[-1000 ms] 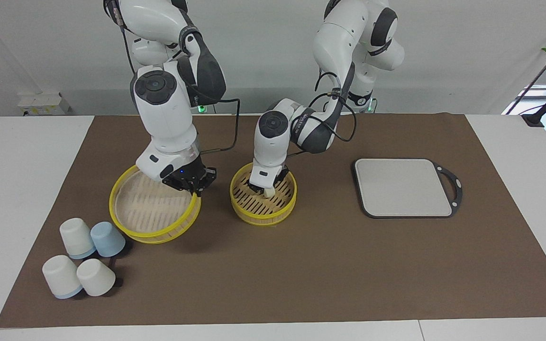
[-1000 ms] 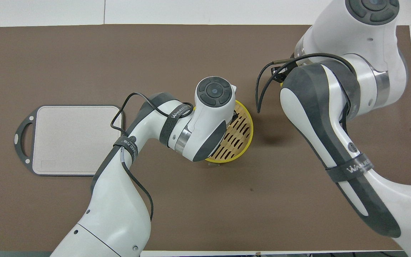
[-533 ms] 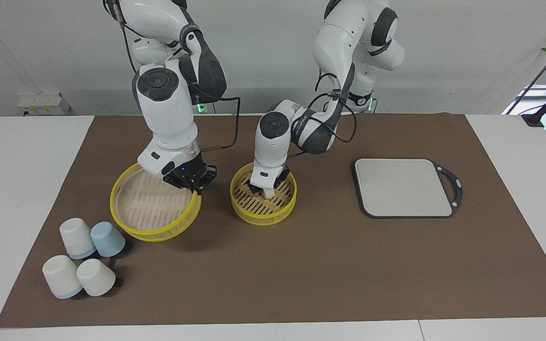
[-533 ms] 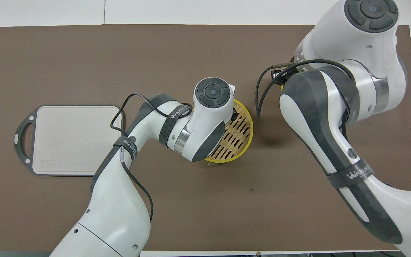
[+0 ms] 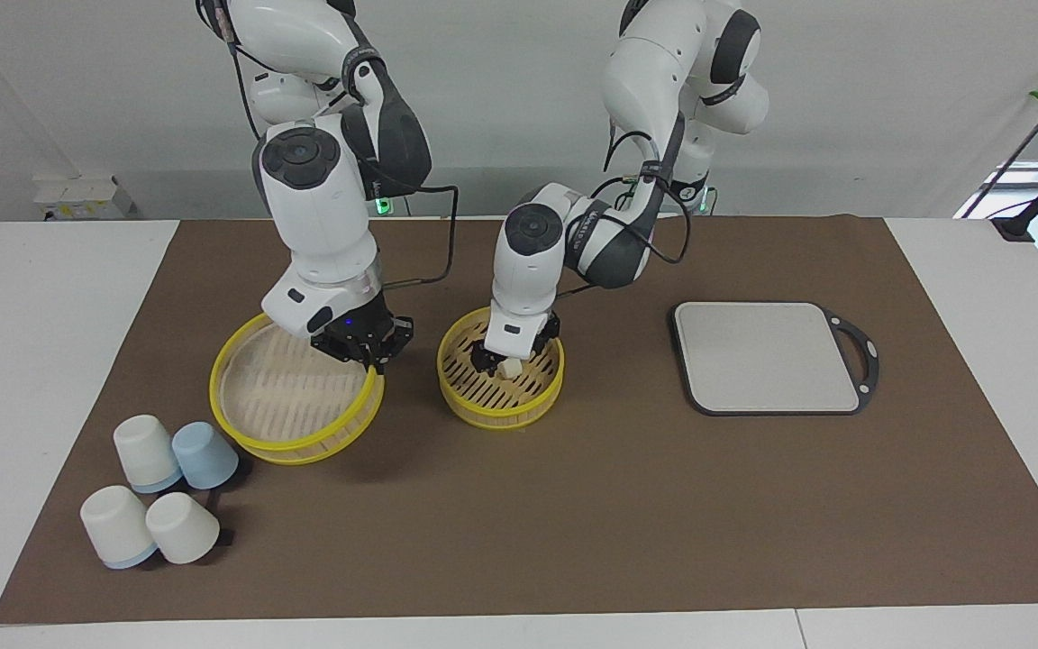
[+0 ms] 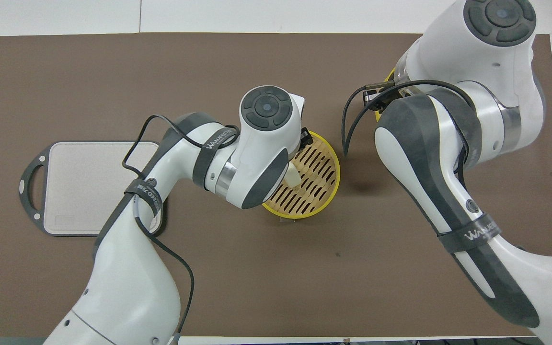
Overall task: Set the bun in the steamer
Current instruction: 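Carry the bun over the open steamer with the left gripper and lower it, then open the left gripper to release the bun and withdraw it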
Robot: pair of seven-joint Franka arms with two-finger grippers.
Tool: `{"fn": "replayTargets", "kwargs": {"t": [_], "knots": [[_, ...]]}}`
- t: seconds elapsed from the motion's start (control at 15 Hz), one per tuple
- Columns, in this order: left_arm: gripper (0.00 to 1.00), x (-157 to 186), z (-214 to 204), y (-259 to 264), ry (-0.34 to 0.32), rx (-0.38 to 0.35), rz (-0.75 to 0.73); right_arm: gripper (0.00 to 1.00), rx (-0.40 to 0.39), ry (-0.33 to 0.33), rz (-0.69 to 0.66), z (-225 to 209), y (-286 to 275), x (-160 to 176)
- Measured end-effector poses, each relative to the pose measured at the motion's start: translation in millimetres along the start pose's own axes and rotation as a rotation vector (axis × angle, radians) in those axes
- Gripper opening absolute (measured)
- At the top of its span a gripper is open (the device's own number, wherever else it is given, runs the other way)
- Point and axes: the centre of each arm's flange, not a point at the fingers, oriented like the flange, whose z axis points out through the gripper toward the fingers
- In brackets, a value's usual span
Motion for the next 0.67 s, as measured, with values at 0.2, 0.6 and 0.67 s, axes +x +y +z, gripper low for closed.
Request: {"fn": "replayTargets", "kwargs": {"t": [0.2,0.6,0.67], "knots": [[1.0,61,-67,-65,0.007,-0.016,-0.038,0.1,-0.017,0.021,0.018,2,-33,-8],[1.0,173,-145,-238,-0.013,0.012,0.122,0.1,-0.025,0.032,0.061,4,-123,-41],[1.0,176,-155,-259,-0.032,0.019,0.159,0.1,-0.023,0.033,0.079,7,-136,-46]]}}
